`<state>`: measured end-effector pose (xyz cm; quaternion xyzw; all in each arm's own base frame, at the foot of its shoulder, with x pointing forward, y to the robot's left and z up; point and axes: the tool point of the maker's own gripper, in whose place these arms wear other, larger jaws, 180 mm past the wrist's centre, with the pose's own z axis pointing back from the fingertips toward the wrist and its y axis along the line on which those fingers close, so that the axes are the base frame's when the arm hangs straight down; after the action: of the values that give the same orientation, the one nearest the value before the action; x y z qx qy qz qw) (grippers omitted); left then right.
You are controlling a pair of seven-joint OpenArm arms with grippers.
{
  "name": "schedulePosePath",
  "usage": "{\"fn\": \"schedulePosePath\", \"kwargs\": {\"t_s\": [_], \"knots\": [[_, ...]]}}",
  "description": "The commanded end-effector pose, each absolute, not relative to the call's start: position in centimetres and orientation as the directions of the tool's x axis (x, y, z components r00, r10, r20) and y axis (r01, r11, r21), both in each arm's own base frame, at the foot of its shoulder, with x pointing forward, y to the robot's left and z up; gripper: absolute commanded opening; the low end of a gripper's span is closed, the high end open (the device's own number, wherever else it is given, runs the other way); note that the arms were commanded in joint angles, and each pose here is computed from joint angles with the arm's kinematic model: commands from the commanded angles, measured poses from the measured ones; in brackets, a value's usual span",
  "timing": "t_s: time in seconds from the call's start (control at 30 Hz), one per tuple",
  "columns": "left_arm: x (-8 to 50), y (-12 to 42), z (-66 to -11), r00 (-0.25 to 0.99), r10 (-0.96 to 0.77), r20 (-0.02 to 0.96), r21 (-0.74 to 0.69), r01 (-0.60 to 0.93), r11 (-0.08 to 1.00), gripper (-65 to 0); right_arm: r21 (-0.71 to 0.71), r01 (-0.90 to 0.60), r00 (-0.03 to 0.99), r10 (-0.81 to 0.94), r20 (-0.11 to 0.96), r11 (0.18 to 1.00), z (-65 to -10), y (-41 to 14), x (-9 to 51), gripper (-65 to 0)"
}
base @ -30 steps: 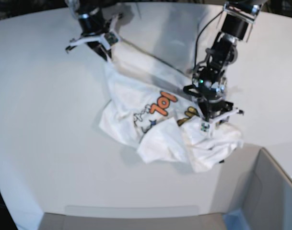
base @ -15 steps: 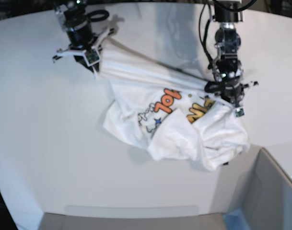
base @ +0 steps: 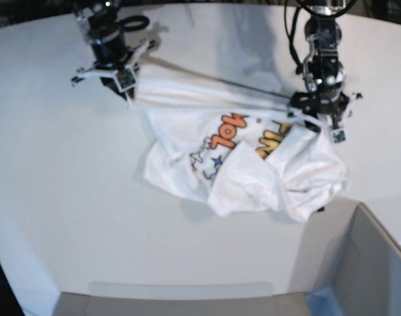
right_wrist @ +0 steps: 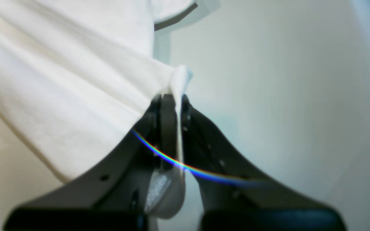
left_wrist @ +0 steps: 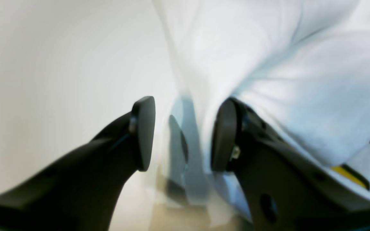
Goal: Layout the t-shirt on the table in an organized manner, then fold the t-shirt properly
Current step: 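Grasp the shirt with the left gripper and stretch it from the right gripper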
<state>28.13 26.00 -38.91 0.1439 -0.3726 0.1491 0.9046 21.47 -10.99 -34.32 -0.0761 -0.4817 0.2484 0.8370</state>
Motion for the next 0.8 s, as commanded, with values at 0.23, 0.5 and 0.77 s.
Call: {"fn": "schedulePosePath", "kwargs": {"t_s": [0.23,0.5,0.77], "knots": [[29.0,23.6,-37.2,0.736,-0.056,0.674,0.263,-0.168,0.95,-38.0,-0.399,-0.327,0.4,0.509,0.762,0.856,-34.5,-11.7,22.0,-65.0],[27.4,26.0,-36.9,0.716,0.054,0.696,0.252,-0.314,0.915,-38.0,-0.403,-0.322,0.4,0.509,0.762,0.857,-34.4,-11.9,22.2,-65.0],[27.4,25.9,-33.0,0.526,0.033,0.85,0.193,-0.368,0.91,-37.5,-0.404,-0.326,0.407,0.513,0.756,0.855,-35.0,-11.9,22.4,-65.0]]}}
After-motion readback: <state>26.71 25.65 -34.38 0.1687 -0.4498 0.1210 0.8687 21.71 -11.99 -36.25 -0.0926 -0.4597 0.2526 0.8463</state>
